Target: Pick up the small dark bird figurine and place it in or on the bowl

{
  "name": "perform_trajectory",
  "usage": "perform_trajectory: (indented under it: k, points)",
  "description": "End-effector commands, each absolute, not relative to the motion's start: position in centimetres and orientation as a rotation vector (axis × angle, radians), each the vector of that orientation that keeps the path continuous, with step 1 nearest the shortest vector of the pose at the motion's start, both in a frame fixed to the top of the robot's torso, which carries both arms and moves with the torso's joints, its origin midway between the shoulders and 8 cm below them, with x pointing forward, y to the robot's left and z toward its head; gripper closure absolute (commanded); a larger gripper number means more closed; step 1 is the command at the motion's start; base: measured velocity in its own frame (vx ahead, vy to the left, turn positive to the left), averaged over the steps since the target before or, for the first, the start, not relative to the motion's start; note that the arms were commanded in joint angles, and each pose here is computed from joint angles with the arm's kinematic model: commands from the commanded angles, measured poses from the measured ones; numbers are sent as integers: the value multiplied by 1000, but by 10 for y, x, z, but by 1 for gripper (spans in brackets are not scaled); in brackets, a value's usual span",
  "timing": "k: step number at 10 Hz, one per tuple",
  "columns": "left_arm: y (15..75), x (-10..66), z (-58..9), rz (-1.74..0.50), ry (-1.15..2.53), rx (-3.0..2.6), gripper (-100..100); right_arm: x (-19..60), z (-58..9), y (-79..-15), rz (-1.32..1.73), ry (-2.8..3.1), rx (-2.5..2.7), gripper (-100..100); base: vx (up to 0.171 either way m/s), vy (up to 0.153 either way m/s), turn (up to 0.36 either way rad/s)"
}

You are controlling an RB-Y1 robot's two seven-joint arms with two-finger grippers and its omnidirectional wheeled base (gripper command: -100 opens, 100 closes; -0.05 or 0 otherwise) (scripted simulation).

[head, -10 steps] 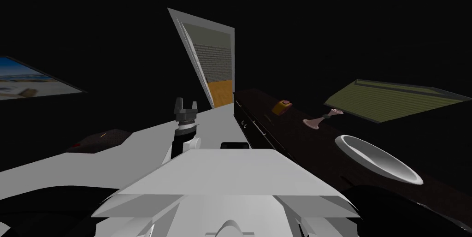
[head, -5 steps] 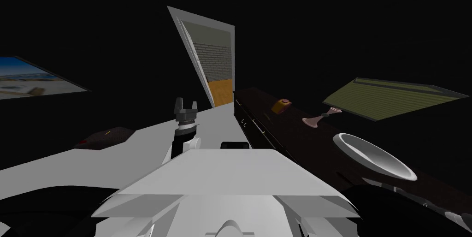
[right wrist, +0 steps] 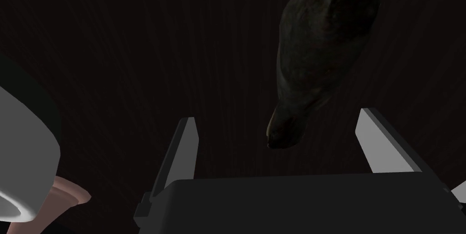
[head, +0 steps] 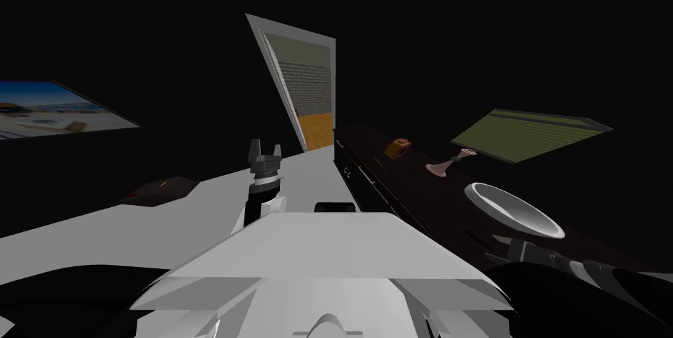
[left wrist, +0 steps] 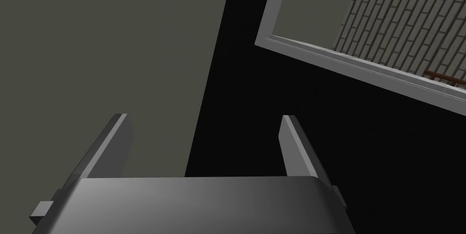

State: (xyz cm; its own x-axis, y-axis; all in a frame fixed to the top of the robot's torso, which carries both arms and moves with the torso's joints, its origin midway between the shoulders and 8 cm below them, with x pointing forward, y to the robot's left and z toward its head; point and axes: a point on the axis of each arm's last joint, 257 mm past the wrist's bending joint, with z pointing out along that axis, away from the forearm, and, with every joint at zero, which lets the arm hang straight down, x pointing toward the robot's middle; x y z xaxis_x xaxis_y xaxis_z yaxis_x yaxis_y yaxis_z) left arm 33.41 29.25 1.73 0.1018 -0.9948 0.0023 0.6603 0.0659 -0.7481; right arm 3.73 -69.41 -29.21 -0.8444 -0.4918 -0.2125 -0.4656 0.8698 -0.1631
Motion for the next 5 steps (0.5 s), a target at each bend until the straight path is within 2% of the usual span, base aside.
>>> perform_trajectory:
  k: [1, 5]
  points:
    - [292, 334, 17, -1375, 616, -686, 0, 61, -294, -695, -163, 2790, -732, -100, -105, -11, 16]
    - [292, 334, 17, -1375, 616, -686, 0, 97, -298, -688, -167, 2791, -735, -100, -100, -15, 19]
